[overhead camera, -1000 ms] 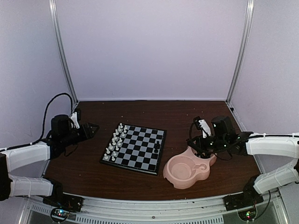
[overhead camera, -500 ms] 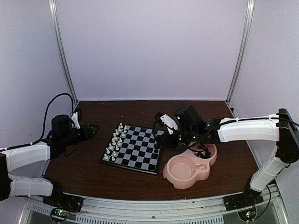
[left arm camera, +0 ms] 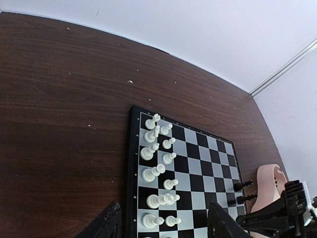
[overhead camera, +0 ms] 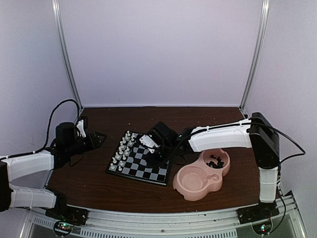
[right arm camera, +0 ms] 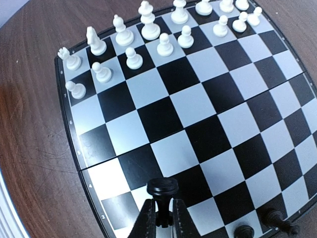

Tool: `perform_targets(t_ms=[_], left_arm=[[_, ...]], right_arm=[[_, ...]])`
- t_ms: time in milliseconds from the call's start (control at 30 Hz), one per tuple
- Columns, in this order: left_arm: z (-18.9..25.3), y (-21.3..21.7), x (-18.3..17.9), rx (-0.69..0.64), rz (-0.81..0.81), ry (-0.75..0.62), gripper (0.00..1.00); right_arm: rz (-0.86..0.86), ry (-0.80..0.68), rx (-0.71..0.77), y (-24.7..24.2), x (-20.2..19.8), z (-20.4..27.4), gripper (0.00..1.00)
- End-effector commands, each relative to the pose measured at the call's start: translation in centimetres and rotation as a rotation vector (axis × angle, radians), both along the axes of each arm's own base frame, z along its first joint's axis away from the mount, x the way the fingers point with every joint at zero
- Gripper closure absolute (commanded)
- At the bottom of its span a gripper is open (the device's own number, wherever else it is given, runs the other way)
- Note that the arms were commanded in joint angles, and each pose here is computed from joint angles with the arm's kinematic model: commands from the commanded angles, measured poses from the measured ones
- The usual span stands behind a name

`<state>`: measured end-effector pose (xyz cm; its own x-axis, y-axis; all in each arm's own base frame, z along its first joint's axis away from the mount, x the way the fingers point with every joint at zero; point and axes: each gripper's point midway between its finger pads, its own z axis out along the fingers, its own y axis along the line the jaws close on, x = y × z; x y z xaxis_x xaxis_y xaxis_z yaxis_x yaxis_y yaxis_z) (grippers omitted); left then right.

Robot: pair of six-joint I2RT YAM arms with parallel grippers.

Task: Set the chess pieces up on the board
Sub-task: Place the rook on the chessboard.

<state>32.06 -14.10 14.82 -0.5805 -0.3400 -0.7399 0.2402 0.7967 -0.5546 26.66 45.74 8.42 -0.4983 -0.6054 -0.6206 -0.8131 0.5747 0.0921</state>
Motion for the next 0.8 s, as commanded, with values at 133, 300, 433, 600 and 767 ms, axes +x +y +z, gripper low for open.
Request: perform_targets(t_ms=[133, 300, 433, 600, 767], left_arm=[[2.1, -0.5, 0.6, -0.011, -0.014, -0.067, 0.4], [1.9, -0.6, 0.7, -0.011, -0.019, -0.063, 0.4], [2.0, -0.7, 0.7, -0.015, -0.019, -0.063, 0.4], [2.5, -0.9, 0.5, -0.026, -0.03, -0.069, 0.4], [2.8, -1.0, 0.3, -0.018, -0.032, -0.081, 0.4]], right_arm=[[-0.026, -0.036, -0.077, 0.7, 0.6, -2.7, 0.92], [-0.004, -0.05, -0.103, 0.7, 0.0, -3.3, 0.88], [-0.002, -0.061, -0.112, 0.8, 0.0, -3.4, 0.81], [-0.007, -0.075, -0.114, 0.6, 0.0, -3.4, 0.72], [-0.01, -0.082, -0.097, 0.6, 0.0, -2.8, 0.7]])
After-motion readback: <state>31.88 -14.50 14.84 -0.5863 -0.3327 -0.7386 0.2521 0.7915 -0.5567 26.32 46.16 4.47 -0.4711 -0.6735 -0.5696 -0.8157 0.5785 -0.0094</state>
